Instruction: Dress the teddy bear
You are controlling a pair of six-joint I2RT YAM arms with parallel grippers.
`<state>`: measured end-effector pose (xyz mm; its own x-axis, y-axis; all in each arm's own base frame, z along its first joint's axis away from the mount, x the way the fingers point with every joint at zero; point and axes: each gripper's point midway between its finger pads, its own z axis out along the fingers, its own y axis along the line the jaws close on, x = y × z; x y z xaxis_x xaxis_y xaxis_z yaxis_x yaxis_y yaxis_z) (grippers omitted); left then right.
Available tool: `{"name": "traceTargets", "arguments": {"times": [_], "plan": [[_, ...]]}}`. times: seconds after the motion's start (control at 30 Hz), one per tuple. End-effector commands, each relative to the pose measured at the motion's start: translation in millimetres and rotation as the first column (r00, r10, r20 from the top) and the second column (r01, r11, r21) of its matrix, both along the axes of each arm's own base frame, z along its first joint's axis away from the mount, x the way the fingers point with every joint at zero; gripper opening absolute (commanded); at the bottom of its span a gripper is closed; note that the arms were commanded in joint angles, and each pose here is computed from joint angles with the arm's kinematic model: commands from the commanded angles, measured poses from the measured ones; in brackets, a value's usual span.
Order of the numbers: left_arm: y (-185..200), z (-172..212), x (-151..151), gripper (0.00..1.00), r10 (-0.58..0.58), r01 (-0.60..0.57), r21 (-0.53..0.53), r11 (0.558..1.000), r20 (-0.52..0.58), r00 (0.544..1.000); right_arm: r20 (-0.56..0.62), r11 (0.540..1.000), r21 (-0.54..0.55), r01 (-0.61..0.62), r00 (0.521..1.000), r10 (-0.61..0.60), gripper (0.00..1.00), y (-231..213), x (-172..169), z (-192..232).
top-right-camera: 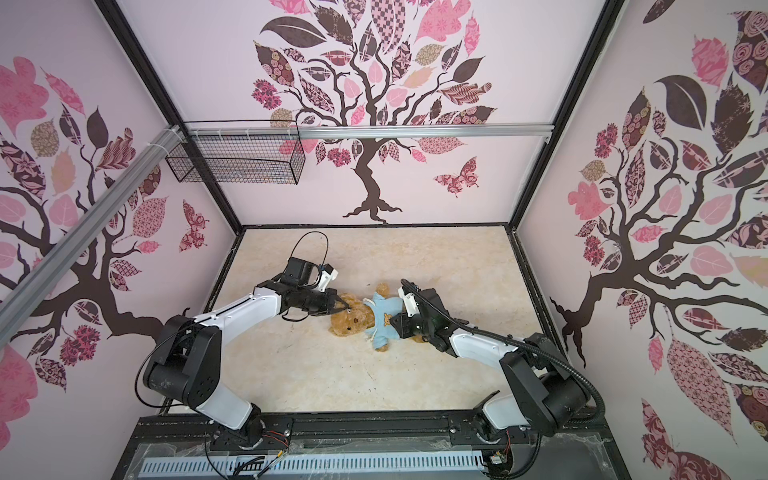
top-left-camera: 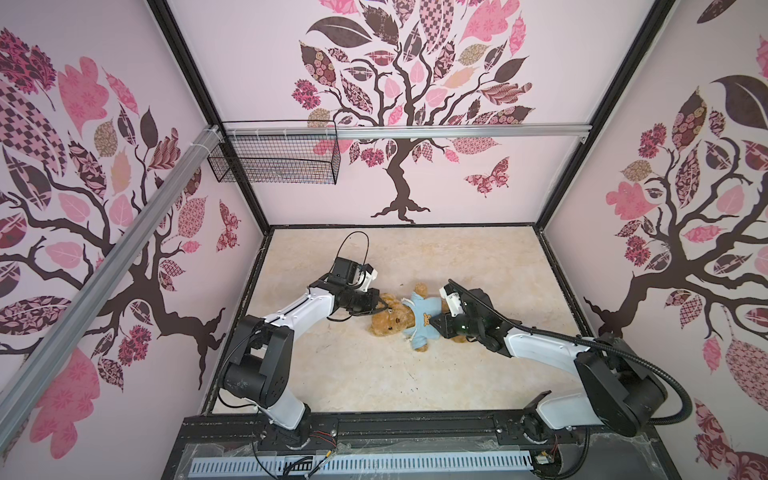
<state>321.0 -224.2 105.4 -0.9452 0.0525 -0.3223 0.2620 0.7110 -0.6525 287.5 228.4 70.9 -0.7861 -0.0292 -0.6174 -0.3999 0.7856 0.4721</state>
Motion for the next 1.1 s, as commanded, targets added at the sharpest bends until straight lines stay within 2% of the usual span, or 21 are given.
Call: {"name": "traceTargets", "arguments": {"times": [0.0,0.1,0.23,0.43,0.63,0.8,0.93,1.07], "plan": [[-2,11,16,0.0,-0.015,0.015,0.008,1.0,0.047,0.999,-0.004,0.997,-0.043,0.07,0.997,-0.071,0.26,-16,10,-2],[-3,12,19,0.0,-0.022,0.021,0.014,1.0,0.049,0.999,0.059,0.999,-0.02,0.036,0.998,-0.035,0.27,-15,7,23],[-4,13,20,0.0,-0.025,0.025,0.007,1.0,0.051,0.998,0.114,0.994,0.099,-0.046,0.993,0.034,0.27,1,-12,51],[-5,13,21,0.0,-0.028,0.028,0.002,1.0,0.049,0.998,0.099,0.985,0.088,-0.148,0.985,0.14,0.27,34,-36,37],[-4,9,18,0.0,-0.044,0.043,0.018,0.999,0.044,0.998,0.069,0.998,0.006,-0.069,0.995,0.069,0.24,23,-8,3],[0,4,20,0.0,-0.05,0.048,0.058,0.997,0.048,0.998,-0.041,1.0,0.01,0.012,0.999,-0.012,0.23,-9,6,-18],[5,-1,25,0.0,-0.058,0.052,0.111,0.992,0.048,0.997,0.015,1.0,0.013,0.021,1.0,-0.021,0.24,-17,-1,3],[6,-1,26,0.0,-0.059,0.053,0.128,0.99,0.045,0.997,0.136,0.998,0.052,0.048,0.989,-0.055,0.27,-23,2,45]]}}
